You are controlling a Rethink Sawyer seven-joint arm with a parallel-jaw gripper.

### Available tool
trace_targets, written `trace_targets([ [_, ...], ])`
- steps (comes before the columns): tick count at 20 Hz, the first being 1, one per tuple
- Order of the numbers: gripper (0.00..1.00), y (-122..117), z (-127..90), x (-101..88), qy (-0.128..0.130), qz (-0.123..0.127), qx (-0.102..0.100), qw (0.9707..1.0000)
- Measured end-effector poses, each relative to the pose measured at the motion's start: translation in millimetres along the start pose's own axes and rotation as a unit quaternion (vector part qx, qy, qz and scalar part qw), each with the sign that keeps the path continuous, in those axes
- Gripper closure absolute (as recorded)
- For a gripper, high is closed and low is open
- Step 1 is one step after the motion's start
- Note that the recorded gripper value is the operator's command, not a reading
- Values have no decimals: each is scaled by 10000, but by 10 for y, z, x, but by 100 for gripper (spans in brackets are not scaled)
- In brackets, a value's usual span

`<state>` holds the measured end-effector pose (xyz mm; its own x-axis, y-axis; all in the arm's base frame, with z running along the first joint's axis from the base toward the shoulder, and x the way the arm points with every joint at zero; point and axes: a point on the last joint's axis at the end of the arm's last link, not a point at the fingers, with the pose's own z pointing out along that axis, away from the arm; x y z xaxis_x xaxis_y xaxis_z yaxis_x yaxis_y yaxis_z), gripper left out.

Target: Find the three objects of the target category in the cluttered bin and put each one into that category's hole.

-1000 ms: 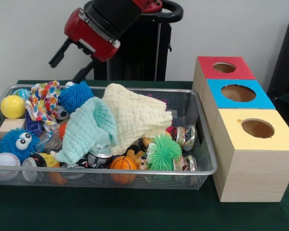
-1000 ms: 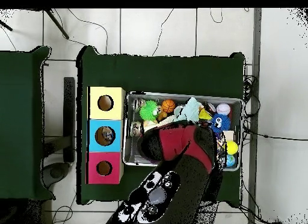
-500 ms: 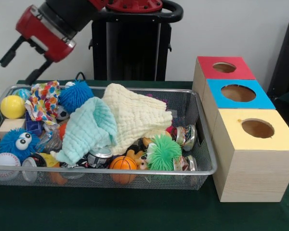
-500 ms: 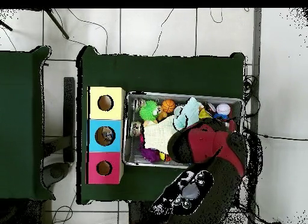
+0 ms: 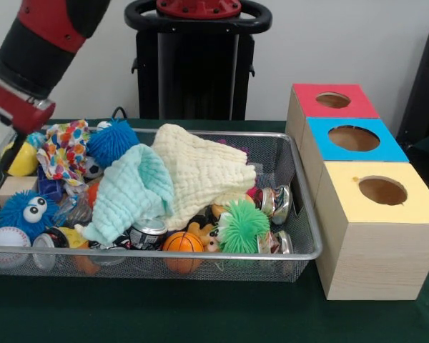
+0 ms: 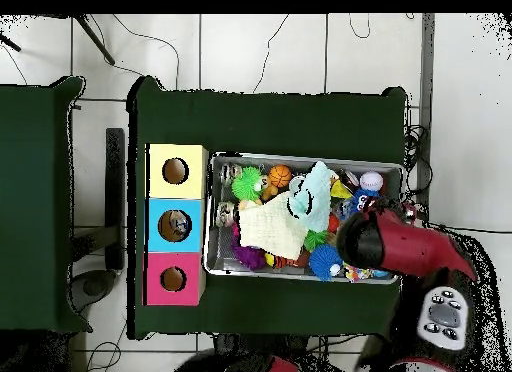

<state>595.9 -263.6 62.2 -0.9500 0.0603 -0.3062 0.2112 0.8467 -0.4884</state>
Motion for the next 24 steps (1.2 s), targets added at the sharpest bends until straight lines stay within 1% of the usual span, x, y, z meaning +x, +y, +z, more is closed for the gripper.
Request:
trace_targets([
  [1,0,-16,53,35,59,105,-81,9999],
  [2,0,-52,193,143,252,415,-322,9983],
  [3,0,-54,222,173,308,484,-384,9976],
  [5,0,-20,274,263,488,656,-584,9949],
  [6,0,32,262,296,581,713,-695,9933],
  [7,0,62,248,304,614,727,-742,9927],
  [9,0,135,199,312,680,731,-834,9915],
  [11,0,252,86,299,746,701,-951,9902],
  [13,0,371,-61,265,785,659,-1069,9890],
  [14,0,459,-202,222,793,618,-1154,9882],
  [16,0,507,-288,192,789,592,-1203,9878],
  [17,0,562,-394,133,746,565,-1268,9875],
  [19,0,587,-424,94,688,525,-1296,9878],
  [21,0,589,-407,101,671,461,-1289,9883],
  [23,0,575,-360,141,679,387,-1268,9888],
  [24,0,546,-289,210,712,308,-1245,9892],
])
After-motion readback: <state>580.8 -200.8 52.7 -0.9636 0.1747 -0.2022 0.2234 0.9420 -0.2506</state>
